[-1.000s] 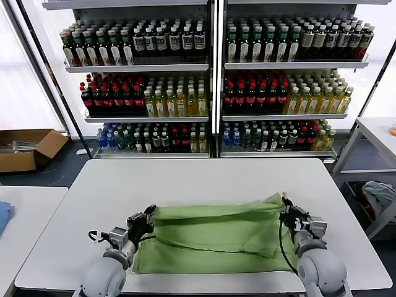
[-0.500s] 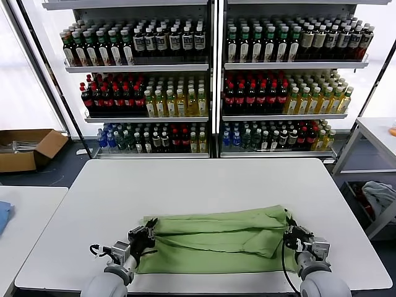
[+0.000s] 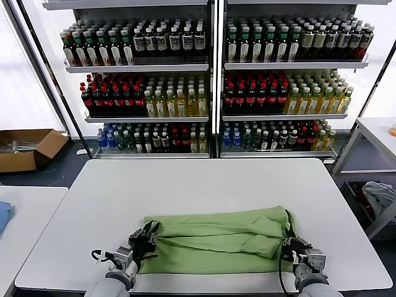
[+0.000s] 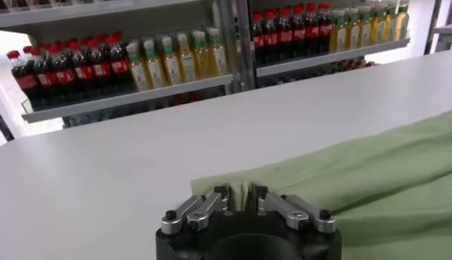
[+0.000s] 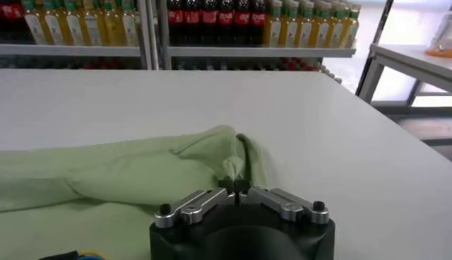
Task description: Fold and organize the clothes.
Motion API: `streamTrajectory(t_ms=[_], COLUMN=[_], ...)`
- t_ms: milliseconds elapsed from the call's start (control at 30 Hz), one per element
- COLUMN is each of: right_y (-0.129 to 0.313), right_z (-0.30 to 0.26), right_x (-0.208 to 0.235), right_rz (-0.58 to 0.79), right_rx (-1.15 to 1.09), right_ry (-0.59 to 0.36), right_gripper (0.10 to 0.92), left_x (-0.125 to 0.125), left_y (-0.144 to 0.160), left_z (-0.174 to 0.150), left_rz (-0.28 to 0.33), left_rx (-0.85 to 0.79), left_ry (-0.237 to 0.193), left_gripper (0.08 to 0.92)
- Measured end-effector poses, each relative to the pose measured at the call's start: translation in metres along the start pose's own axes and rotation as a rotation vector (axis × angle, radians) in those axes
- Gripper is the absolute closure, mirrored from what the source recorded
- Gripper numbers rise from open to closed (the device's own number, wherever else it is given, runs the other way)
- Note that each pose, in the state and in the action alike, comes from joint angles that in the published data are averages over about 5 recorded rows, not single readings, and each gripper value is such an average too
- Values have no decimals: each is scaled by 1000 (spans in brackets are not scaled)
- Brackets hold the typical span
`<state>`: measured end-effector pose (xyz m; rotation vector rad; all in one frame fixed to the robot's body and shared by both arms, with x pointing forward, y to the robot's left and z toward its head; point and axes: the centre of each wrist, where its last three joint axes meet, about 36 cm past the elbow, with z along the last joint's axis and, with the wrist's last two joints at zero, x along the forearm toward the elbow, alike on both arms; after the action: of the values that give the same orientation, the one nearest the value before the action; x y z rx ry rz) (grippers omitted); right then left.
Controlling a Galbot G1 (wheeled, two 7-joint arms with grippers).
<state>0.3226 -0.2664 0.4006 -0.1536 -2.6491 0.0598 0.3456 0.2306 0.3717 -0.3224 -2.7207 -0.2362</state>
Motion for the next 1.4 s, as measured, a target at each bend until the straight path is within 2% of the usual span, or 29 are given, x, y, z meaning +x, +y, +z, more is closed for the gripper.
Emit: streamTrajectory(t_ms=[267,567,800,900,1400], right_y=[0,5,10,12,21], right_z=[-6,-47,-65,-68,-72], right_x=[9,40,54,56,62], right_rz=[10,-32,-61,-70,-103], right_rx=[-20,-54,-76,-81,-93], right_ry=[-31,-176,-252,-266,-282], right_gripper=[700,440,243,206,200], left_x=[1,12,20,23,30], left_y=[0,-3,-7,-12,-23], left_z=[-10,-25,-28,-27,-12], left_rz=[-17,-58,-115,-126,-138], left_rx=[-4,28,89,120,225], left_ry=[-43,-69,-50,-40,24], left_gripper=[433,198,177,177,177])
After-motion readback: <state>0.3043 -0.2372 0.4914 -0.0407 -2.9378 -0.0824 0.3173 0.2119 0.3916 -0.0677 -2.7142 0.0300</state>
